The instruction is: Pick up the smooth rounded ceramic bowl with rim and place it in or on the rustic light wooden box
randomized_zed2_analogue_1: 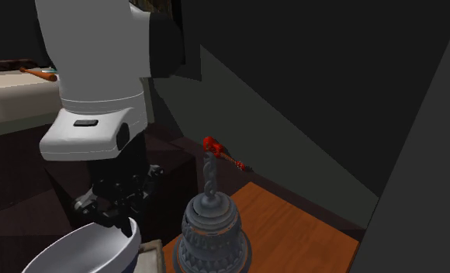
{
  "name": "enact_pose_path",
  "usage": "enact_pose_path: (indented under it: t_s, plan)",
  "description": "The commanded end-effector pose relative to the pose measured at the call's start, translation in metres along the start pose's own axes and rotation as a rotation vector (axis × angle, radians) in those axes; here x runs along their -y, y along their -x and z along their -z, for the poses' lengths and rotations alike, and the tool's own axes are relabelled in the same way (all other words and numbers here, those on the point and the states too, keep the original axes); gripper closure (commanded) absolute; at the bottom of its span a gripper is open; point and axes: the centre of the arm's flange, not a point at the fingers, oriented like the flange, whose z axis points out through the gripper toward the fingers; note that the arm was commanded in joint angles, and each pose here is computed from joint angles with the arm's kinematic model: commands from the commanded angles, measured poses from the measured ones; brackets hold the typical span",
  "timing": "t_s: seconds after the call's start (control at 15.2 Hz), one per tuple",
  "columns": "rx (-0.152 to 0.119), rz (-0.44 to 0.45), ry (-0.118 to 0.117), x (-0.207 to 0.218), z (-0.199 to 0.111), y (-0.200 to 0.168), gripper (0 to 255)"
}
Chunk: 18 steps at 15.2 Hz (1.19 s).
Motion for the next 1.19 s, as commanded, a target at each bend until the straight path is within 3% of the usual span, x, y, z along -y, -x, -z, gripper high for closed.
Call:
enact_pose_path:
  t_s: [0.0, 0.53, 1.06, 1.12]
  plan:
    - [-0.001, 0.0, 0.0, 0.0, -0.009, 0.0, 255]
    - [-0.001, 0.0, 0.0, 0.002, -0.053, 0.0, 255]
    - [-0.001, 0.0, 0.0, 0.002, -0.053, 0.0, 255]
    - [-0.001, 0.0, 0.0, 0.002, -0.053, 0.0, 0]
